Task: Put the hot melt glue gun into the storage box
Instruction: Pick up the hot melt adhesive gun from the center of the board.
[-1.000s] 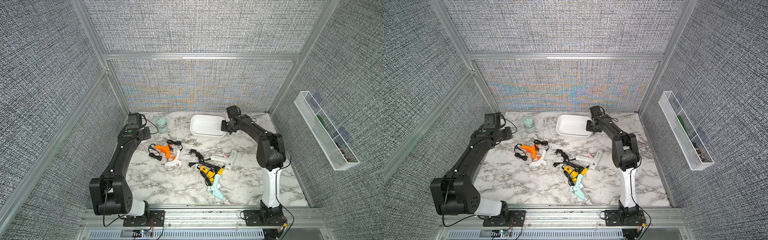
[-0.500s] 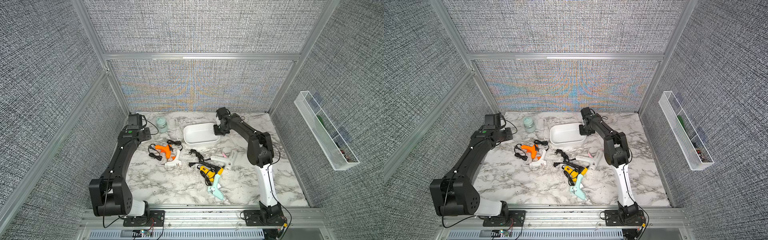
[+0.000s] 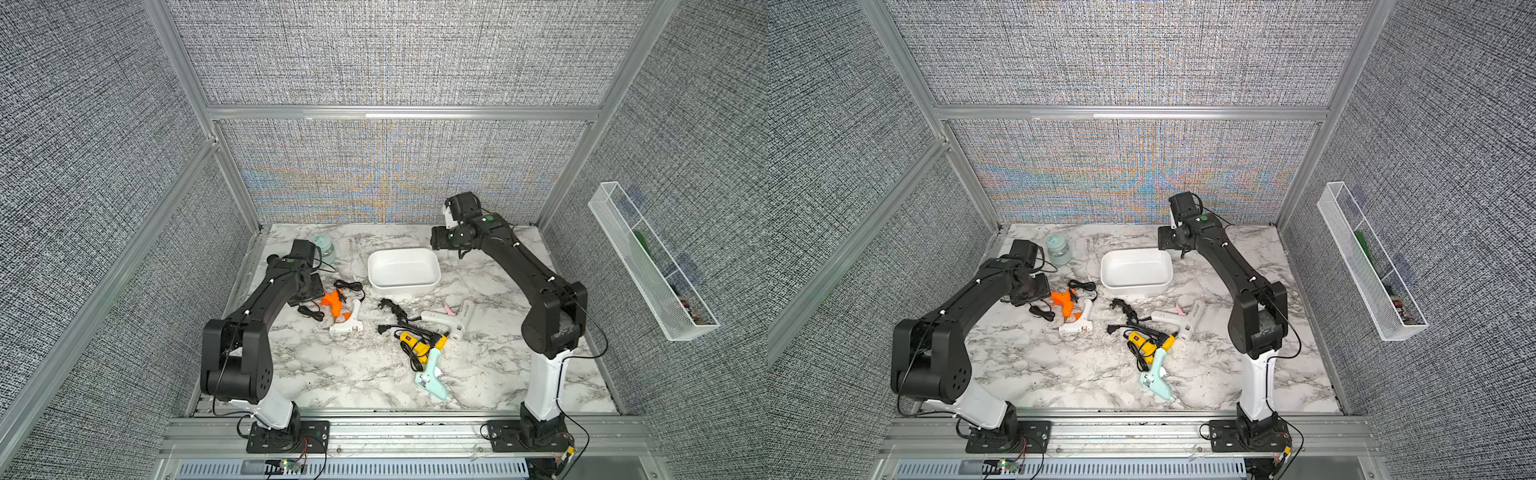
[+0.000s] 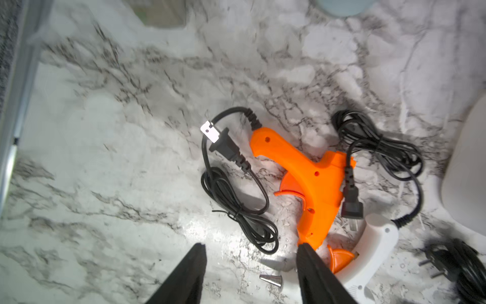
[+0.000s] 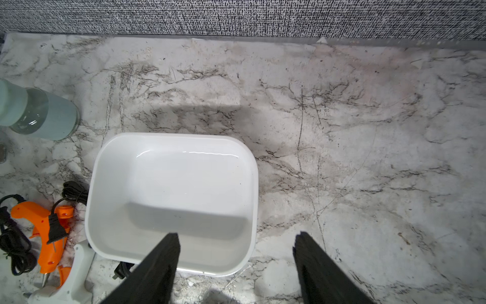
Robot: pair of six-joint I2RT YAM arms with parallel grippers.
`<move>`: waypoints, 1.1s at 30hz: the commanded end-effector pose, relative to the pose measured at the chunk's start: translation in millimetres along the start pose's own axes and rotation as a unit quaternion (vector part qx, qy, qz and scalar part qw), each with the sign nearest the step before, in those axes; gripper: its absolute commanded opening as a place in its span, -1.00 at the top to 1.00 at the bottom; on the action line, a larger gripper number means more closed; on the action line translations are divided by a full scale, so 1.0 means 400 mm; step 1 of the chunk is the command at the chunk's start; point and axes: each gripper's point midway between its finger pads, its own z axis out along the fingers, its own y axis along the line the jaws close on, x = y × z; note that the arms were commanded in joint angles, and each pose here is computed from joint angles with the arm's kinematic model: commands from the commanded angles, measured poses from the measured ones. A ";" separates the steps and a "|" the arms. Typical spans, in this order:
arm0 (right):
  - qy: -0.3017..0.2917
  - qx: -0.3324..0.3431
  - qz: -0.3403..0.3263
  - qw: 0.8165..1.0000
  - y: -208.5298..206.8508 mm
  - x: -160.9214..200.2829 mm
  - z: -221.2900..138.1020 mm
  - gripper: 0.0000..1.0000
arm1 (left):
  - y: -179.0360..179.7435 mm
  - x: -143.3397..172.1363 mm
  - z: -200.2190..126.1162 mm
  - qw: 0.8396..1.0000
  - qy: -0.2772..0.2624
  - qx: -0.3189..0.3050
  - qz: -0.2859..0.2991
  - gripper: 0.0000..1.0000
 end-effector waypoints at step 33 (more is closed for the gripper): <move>0.036 0.008 0.013 0.999 -0.041 0.100 0.040 -0.47 | -0.139 0.117 0.171 0.988 0.089 -0.020 0.125 -0.07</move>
